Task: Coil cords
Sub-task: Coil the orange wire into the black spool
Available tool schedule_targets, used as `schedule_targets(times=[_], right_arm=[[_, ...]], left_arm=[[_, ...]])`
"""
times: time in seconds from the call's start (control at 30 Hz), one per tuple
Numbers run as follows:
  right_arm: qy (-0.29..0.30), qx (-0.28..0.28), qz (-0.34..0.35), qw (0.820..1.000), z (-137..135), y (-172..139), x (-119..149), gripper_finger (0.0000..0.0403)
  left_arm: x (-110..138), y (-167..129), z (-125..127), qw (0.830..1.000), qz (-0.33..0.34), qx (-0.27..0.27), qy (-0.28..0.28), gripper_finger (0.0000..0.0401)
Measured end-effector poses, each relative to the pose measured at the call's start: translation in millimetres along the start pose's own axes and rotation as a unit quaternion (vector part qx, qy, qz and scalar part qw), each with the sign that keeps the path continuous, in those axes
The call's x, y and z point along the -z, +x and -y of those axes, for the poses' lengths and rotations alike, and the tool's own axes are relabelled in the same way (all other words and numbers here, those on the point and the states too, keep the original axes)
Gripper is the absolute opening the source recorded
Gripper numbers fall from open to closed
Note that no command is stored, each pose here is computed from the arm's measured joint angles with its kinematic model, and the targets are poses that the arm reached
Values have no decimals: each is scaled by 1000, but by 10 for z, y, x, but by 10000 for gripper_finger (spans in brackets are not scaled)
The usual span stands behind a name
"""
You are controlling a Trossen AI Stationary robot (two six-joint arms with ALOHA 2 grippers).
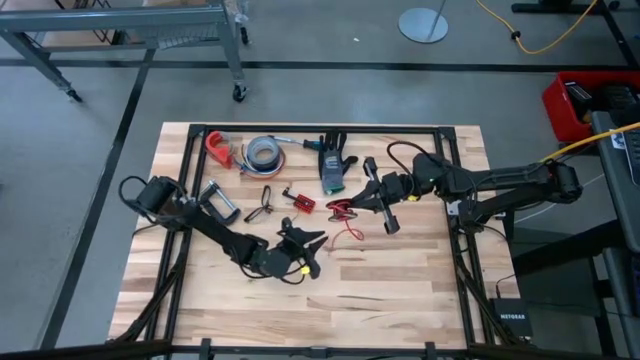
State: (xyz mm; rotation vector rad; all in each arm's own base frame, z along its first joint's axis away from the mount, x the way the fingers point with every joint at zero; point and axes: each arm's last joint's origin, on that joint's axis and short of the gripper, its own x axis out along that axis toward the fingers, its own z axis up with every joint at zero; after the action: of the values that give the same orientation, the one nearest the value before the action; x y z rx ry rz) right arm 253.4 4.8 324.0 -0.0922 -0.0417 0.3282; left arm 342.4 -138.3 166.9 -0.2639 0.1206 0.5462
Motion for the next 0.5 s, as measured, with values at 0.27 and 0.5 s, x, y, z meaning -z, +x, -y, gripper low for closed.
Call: schedule_targets(times=[0.27, 0.5], right_arm=[[3, -1, -8, 1000, -1, 0, 15, 3], [3, -1, -8, 1000, -1, 0, 15, 3]], left_arm=[[-41, 191, -101, 997, -40, 53, -25, 73], [-68, 280, -154, 995, -57, 80, -28, 73]])
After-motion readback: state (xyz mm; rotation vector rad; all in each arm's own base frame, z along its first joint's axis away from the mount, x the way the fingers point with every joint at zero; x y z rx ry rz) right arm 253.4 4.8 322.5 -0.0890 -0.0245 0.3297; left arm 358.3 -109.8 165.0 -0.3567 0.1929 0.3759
